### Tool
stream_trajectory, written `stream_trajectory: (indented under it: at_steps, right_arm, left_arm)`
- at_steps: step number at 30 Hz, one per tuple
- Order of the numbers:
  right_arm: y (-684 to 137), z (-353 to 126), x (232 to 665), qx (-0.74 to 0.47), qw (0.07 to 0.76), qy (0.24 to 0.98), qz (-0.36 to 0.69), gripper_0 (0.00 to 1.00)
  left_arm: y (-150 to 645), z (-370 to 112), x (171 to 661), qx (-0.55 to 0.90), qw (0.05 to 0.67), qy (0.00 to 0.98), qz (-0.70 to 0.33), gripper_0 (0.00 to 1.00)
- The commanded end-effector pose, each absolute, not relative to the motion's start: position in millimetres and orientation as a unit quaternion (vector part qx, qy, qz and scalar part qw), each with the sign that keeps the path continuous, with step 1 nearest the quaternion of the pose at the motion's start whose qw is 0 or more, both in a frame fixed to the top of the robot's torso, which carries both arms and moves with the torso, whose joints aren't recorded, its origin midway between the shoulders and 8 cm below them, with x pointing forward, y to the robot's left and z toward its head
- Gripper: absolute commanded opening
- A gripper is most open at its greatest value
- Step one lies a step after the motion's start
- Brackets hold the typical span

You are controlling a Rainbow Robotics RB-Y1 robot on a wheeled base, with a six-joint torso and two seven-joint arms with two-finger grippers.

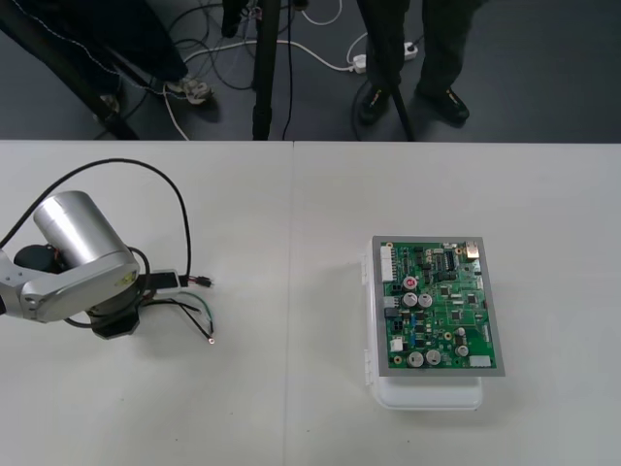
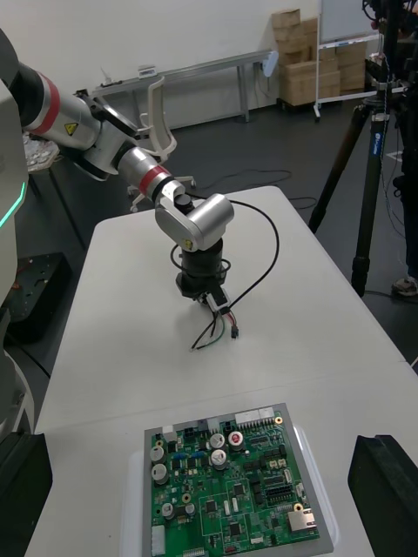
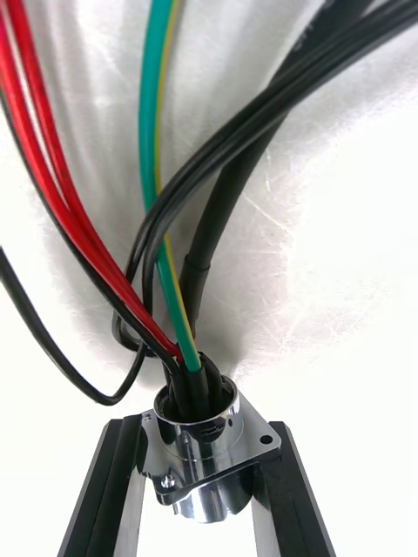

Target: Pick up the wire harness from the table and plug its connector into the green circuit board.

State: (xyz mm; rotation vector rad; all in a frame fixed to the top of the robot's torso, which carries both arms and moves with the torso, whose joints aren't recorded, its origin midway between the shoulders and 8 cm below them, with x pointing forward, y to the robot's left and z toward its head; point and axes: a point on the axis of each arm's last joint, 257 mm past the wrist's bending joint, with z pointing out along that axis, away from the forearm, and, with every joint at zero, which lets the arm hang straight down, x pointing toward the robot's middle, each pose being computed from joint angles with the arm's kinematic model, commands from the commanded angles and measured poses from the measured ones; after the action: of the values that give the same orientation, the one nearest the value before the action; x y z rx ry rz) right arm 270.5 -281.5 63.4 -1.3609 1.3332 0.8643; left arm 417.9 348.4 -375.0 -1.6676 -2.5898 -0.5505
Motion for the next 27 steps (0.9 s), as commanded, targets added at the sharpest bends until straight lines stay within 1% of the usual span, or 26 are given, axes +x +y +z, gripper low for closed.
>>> stream_trajectory:
  at_steps: [1,11,17,20,27]
  right_arm:
    - [-278,60,265,-0.576,0.494,0.546,0.355,1.00]
    - [-278,60,265,-0.576,0.494,0.546,0.355,1.00]
    - [-278,60,265,-0.576,0.494,0.546,0.355,1.00]
    - [-278,60,265,-0.576,0.494,0.546,0.355,1.00]
    - [-278,60,265,-0.576,0.494,0.546,0.355,1.00]
  left_arm:
    - [341,-364,430,-0.539,-0.018,-0.829,-0.149,0.00]
    - [324,-343,436,-0.549,-0.060,-0.823,-0.131,0.00]
    - [314,-316,436,-0.560,-0.089,-0.815,-0.120,0.00]
    - [308,-299,437,-0.562,-0.110,-0.811,-0.119,0.00]
    - [293,-252,442,-0.552,-0.184,-0.807,-0.103,0.00]
